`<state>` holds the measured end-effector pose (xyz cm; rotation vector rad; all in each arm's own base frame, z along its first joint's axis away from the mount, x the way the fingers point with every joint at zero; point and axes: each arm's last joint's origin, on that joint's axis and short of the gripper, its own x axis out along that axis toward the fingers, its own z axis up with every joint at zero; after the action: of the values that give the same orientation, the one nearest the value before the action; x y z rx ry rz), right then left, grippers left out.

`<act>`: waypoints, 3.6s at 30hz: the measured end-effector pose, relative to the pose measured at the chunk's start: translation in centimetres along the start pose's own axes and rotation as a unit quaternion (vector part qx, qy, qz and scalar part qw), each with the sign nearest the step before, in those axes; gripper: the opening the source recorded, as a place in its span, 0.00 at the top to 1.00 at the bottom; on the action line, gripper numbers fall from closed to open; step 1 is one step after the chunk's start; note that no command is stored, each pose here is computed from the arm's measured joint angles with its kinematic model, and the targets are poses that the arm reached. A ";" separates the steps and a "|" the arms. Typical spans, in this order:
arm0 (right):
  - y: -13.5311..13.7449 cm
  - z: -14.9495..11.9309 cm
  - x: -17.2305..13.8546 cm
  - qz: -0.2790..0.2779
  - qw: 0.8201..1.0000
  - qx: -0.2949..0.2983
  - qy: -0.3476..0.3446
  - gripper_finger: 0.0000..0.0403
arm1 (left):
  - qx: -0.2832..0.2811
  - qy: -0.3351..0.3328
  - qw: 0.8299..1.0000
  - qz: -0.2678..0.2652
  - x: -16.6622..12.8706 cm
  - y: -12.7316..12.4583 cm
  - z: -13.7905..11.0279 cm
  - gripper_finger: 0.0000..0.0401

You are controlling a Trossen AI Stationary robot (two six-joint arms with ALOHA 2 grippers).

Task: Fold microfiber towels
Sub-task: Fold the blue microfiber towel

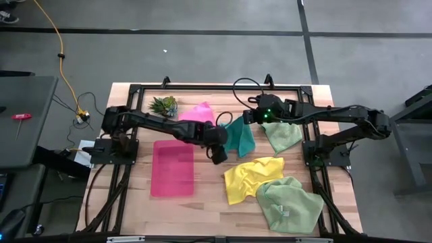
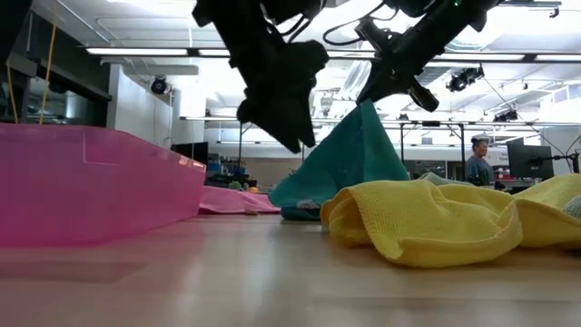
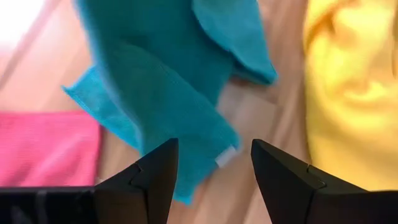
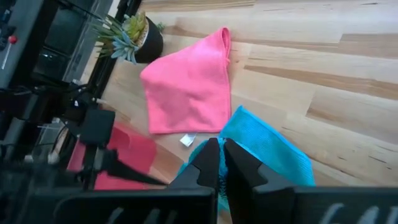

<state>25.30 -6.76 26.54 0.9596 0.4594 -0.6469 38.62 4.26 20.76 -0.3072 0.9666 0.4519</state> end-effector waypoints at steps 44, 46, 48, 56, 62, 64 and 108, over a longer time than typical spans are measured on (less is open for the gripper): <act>0.0 0.0 0.0 -0.002 1.000 -0.009 0.003 1.00 | -0.210 0.056 0.972 -0.087 4.8 5.9 -4.4 0.55; -0.1 0.0 0.0 -0.002 1.000 -0.009 0.002 1.00 | -0.210 0.059 0.972 -0.087 4.8 5.9 -4.4 0.59; -0.1 0.0 0.0 -0.003 1.000 -0.009 0.002 1.00 | -0.203 0.062 0.973 -0.094 4.8 5.9 -4.5 0.64; 0.0 0.0 0.0 -0.001 1.000 -0.009 0.001 1.00 | -0.168 0.057 0.978 -0.105 4.0 5.6 -4.3 0.95; 0.4 0.4 -0.9 0.020 0.999 -0.043 -0.009 1.00 | -0.141 0.032 0.984 -0.107 0.3 7.1 -2.5 0.99; 1.0 0.9 -1.8 0.029 0.996 -0.082 -0.012 1.00 | -0.130 0.003 0.986 -0.105 -1.8 7.7 -1.3 0.99; 2.1 9.4 -6.5 -0.114 0.862 -0.490 0.063 1.00 | 0.089 -0.094 0.988 0.082 -12.4 13.8 4.4 1.00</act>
<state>22.71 -12.09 36.58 -0.0335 0.9128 -0.4602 28.81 15.28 32.86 -0.0223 0.8445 0.5299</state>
